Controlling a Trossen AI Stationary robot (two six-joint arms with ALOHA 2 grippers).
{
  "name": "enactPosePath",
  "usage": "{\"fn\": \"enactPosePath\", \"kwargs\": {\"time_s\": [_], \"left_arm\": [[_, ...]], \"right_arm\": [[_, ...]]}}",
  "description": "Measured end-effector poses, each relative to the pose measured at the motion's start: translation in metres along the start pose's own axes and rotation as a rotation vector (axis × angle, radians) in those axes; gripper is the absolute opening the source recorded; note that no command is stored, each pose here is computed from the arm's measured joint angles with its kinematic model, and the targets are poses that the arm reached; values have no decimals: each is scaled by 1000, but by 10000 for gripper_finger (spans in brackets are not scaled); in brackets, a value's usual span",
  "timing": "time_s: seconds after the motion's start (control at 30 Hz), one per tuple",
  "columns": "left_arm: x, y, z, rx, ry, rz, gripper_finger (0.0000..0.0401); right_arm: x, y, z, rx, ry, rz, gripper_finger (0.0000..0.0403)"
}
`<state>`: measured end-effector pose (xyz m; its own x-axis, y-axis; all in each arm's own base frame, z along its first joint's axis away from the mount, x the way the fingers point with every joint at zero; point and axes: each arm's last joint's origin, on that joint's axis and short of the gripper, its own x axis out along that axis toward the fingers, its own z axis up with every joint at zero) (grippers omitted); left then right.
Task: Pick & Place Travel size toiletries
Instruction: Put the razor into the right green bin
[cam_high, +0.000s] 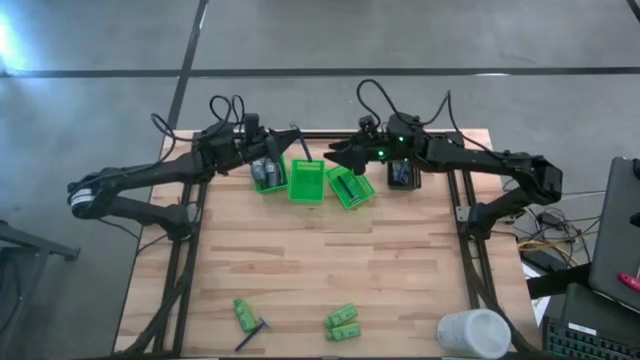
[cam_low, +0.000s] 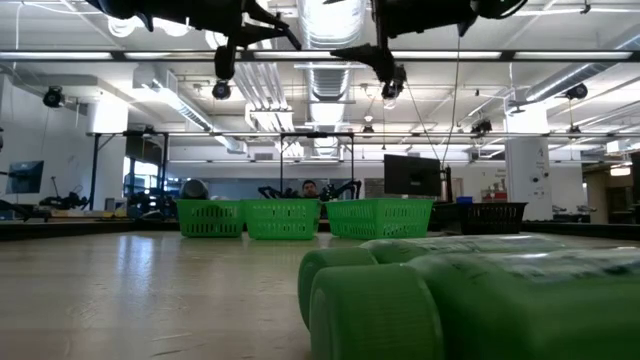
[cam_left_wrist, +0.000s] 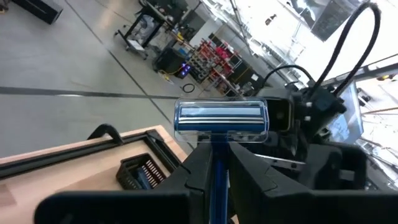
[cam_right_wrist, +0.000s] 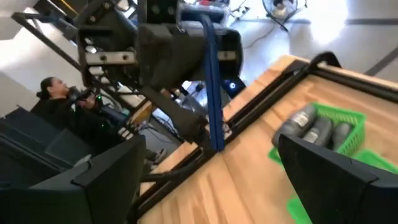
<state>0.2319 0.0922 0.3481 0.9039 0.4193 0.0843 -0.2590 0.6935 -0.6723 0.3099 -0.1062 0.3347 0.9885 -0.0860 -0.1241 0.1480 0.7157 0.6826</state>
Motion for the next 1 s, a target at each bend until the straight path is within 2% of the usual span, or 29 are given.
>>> {"fn": "enactPosePath", "kwargs": {"time_s": [0.23, 0.57, 1.0], "left_arm": [[5, 2, -3, -7, 17, -8, 43], [20, -9, 6, 4, 18, -54, 43], [40, -7, 0, -27, 78, -71, 43]], "right_arm": [[3, 8, 9, -50, -21, 16, 364], [11, -5, -3, -1, 64, -41, 364], [8, -2, -2, -19, 78, -15, 363]]}}
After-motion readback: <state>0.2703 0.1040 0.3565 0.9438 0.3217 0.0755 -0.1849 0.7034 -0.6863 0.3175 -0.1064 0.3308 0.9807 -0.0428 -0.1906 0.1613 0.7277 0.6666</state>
